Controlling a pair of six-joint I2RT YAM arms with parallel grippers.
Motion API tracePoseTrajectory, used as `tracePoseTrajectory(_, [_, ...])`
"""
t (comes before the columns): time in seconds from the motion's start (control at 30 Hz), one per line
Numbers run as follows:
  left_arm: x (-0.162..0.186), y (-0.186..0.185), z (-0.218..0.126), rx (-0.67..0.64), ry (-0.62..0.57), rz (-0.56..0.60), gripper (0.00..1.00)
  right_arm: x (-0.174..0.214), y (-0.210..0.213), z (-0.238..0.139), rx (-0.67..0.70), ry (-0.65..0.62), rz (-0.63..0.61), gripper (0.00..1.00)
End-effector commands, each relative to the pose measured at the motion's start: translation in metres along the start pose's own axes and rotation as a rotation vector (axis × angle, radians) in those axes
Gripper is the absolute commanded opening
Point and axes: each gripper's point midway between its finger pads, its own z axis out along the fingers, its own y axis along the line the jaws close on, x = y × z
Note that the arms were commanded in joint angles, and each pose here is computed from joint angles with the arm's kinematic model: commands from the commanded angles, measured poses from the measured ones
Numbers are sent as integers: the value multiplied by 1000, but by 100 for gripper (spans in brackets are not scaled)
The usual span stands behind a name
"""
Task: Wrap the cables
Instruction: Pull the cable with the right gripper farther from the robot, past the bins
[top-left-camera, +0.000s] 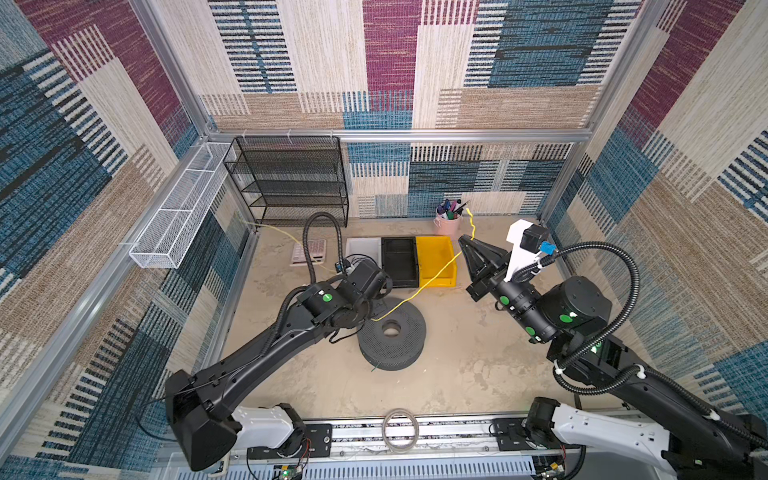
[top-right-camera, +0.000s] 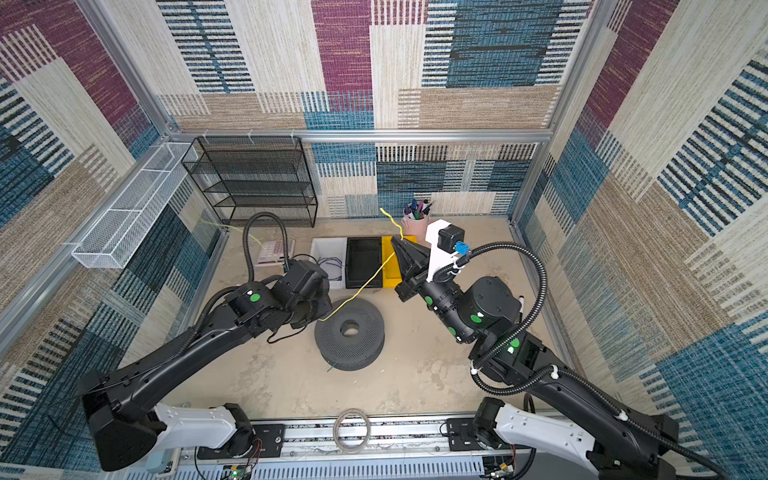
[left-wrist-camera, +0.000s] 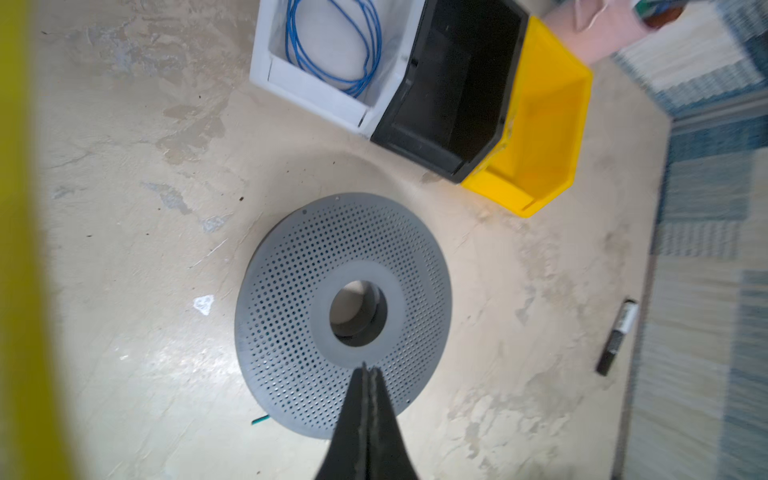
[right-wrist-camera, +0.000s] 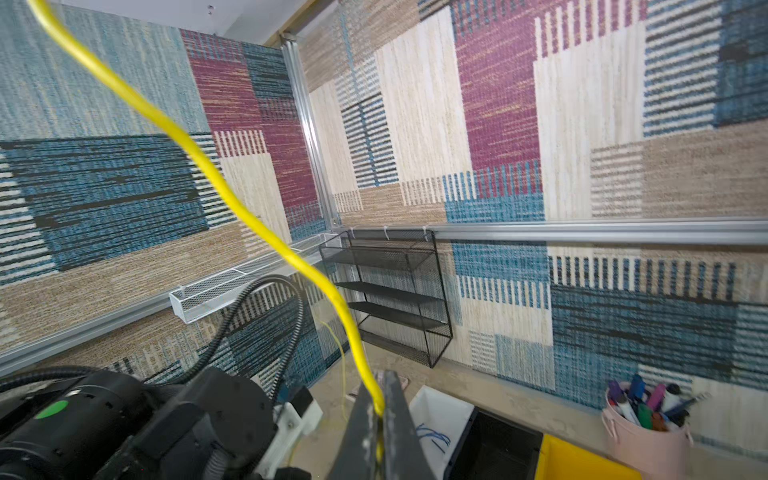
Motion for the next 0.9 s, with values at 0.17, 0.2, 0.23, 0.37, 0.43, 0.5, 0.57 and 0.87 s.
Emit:
tracePoseTrajectory(0.17, [-27, 21, -17, 121, -200, -273, 0, -39, -61, -15, 148, -130, 220, 0])
tracePoseTrajectory(0.2, [-29, 22, -19, 130, -214, -294, 0, -34, -65, -12, 144, -117, 244, 0])
tracePoseTrajectory(0.23, [-33, 22, -21, 150, -237, -308, 0, -30, -72, -9, 139, -111, 276, 0])
tracePoseTrajectory(0.37, [-38, 19, -21, 223, -278, -341, 0, -2, -101, 9, 74, -44, 438, 0])
tracePoseTrajectory(0.43, [-36, 22, -17, 213, -273, -350, 0, 11, -122, 14, 48, -29, 533, 0])
tracePoseTrajectory(0.5, [-34, 21, -12, 224, -272, -356, 0, 21, -135, 16, 23, -28, 587, 0])
tracePoseTrajectory(0.57, [-33, 21, -7, 236, -275, -366, 0, 29, -146, 17, 30, -25, 619, 0])
tracePoseTrajectory(0.87, [-47, 33, 7, 228, -415, -425, 0, 43, -193, -18, 112, -93, 689, 0])
